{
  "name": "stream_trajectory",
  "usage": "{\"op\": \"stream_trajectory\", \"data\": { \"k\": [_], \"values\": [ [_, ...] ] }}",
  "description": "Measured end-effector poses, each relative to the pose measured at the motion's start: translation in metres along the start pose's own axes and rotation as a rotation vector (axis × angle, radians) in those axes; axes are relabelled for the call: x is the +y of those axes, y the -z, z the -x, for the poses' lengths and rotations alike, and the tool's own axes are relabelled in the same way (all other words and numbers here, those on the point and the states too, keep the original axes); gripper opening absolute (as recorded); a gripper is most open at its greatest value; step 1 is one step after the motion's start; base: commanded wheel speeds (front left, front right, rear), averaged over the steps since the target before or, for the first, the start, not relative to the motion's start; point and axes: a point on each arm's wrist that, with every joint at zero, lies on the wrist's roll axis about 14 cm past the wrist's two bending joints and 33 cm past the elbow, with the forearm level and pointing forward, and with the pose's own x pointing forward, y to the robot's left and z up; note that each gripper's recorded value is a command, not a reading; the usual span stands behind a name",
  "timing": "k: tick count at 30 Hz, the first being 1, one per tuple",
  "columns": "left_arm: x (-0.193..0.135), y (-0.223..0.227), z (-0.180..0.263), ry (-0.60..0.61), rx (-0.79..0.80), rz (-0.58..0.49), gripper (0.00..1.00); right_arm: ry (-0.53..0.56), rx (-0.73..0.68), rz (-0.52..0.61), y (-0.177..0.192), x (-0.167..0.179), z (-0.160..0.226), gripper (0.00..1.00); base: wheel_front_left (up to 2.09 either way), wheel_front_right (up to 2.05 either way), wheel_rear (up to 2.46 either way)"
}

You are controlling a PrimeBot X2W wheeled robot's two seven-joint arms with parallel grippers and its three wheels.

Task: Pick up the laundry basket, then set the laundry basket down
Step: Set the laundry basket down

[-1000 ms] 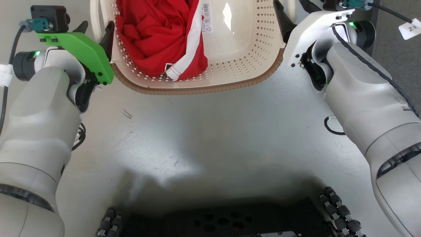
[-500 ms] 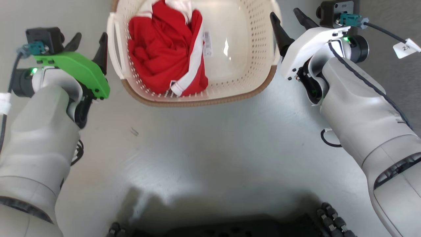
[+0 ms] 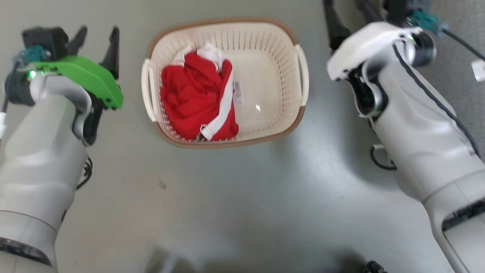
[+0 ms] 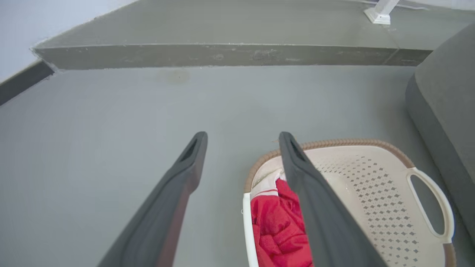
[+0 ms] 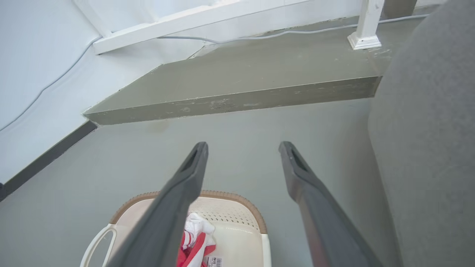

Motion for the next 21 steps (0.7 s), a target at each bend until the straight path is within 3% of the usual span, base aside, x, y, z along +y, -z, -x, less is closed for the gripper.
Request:
{"op": "stream_trajectory", "data": {
  "k": [8, 21],
  "values": [
    [-0.021, -0.091, 0.025, 0.014, -0.239, -0.049, 1.0, 0.06, -0.143, 0.043, -0.05, -0.009, 0.038, 1.0, 0.0, 0.0, 0.0],
    [-0.044, -0.126, 0.11, -0.026, -0.421, -0.117, 1.0, 0.103, -0.338, 0.115, -0.105, -0.003, 0.12, 1.0, 0.0, 0.0, 0.0]
  ]
}}
